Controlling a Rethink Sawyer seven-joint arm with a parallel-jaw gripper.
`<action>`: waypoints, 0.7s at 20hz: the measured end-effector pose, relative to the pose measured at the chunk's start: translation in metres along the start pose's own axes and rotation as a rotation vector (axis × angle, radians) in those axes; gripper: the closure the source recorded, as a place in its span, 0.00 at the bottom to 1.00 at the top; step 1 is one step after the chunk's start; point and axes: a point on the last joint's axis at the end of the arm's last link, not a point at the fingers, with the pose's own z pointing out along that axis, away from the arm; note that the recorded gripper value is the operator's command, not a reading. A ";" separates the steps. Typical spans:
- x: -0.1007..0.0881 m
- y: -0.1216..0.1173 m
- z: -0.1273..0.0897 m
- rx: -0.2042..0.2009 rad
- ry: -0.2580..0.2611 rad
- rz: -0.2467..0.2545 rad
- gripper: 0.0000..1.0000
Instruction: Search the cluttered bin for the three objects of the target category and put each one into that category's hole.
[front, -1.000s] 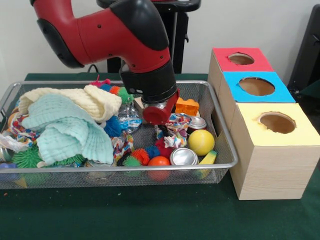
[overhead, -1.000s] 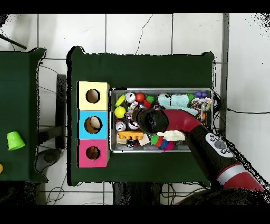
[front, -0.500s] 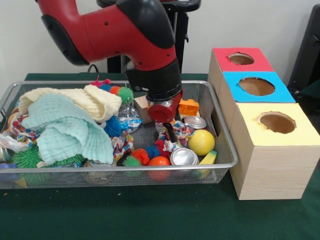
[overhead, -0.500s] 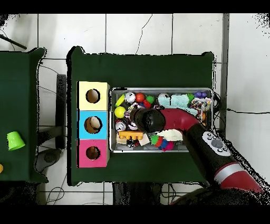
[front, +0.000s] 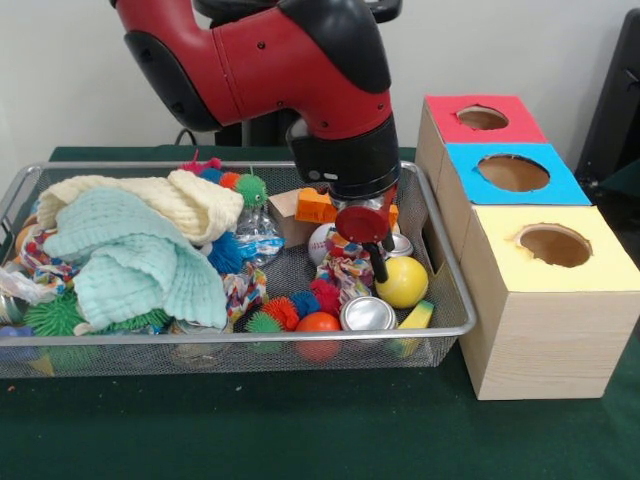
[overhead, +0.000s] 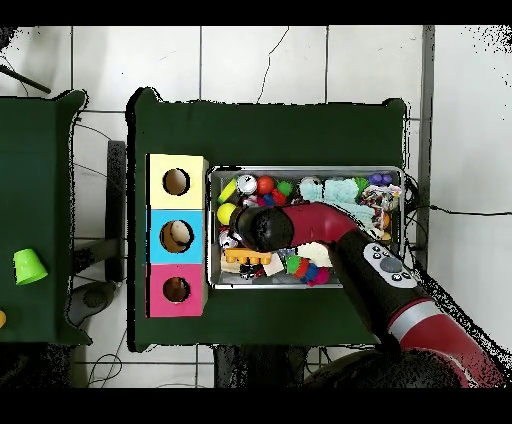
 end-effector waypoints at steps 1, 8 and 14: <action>0.000 0.000 0.000 0.000 0.000 0.000 0.00; 0.000 0.000 0.000 0.004 -0.003 0.002 0.00; -0.007 -0.006 -0.017 -0.001 -0.019 0.049 0.00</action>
